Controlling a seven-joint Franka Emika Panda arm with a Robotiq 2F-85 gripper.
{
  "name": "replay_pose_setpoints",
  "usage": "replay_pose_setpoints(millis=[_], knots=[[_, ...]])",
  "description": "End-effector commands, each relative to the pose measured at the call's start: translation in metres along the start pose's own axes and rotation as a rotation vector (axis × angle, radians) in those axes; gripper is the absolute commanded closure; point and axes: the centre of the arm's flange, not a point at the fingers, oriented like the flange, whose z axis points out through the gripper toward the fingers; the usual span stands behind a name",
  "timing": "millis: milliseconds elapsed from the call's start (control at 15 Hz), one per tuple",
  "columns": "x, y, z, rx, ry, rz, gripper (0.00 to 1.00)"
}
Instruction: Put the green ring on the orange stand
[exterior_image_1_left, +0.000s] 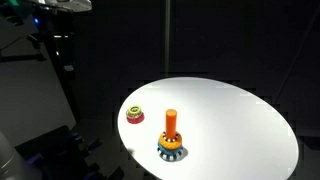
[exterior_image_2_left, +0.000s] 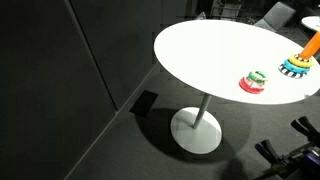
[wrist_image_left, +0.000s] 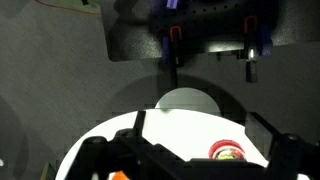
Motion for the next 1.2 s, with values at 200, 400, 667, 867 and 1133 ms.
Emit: replay_pose_setpoints(millis=[200, 400, 667, 867, 1133], knots=[[0.0, 0.0, 0.0, 0.0, 0.0, 0.0, 0.0], [0.0, 0.0, 0.0, 0.0, 0.0, 0.0, 0.0], [0.003, 0.0, 0.0, 0.0, 0.0, -0.001, 0.0], [0.008, -0.002, 0.001, -0.001, 0.0, -0.004, 0.0], [0.022, -0.001, -0.001, 0.004, 0.018, 0.0, 0.0]])
